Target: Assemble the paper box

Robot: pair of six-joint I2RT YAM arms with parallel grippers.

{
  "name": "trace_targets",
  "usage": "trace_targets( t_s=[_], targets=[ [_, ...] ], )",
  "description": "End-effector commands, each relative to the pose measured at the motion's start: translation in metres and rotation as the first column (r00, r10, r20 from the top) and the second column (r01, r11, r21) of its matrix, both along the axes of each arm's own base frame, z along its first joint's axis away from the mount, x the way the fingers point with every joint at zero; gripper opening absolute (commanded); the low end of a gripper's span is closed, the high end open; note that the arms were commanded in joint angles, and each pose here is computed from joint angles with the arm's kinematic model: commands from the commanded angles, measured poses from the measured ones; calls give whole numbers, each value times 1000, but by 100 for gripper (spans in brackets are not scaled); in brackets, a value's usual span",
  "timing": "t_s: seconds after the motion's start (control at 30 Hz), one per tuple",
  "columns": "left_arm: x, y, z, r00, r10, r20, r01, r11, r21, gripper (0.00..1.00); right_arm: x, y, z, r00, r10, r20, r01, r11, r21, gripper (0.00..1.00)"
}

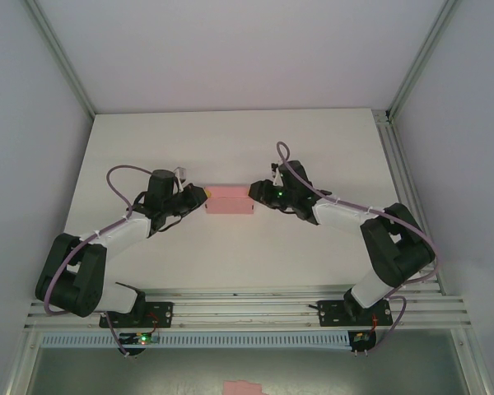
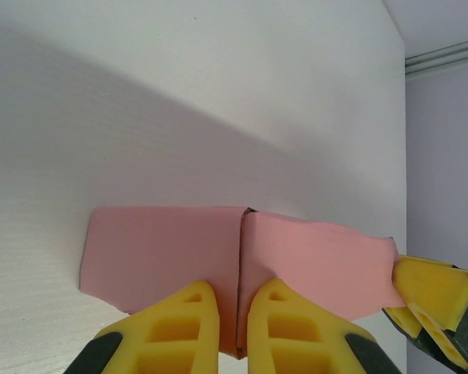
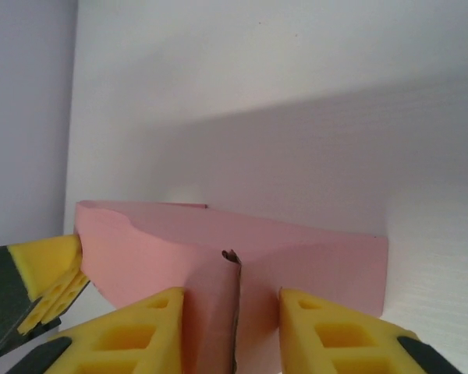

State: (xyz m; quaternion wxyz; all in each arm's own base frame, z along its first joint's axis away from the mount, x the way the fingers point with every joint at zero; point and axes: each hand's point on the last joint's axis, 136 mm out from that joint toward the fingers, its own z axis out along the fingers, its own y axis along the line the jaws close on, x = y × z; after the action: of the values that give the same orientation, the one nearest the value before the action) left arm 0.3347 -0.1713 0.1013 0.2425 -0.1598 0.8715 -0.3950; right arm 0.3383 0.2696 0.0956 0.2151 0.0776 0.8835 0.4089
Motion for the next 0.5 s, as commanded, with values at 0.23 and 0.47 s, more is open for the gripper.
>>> trace_targets(
  t_s=[0.23, 0.47],
  targets=[
    [-81, 34, -110, 891, 78, -447, 21, 977, 213, 0, -91, -71, -150, 915, -124, -385, 2, 953, -302, 0],
    [-82, 38, -113, 896, 70, -438, 42, 970, 241, 0, -88, -66, -148, 994, 89, -62, -104, 937, -334, 0]
  ],
)
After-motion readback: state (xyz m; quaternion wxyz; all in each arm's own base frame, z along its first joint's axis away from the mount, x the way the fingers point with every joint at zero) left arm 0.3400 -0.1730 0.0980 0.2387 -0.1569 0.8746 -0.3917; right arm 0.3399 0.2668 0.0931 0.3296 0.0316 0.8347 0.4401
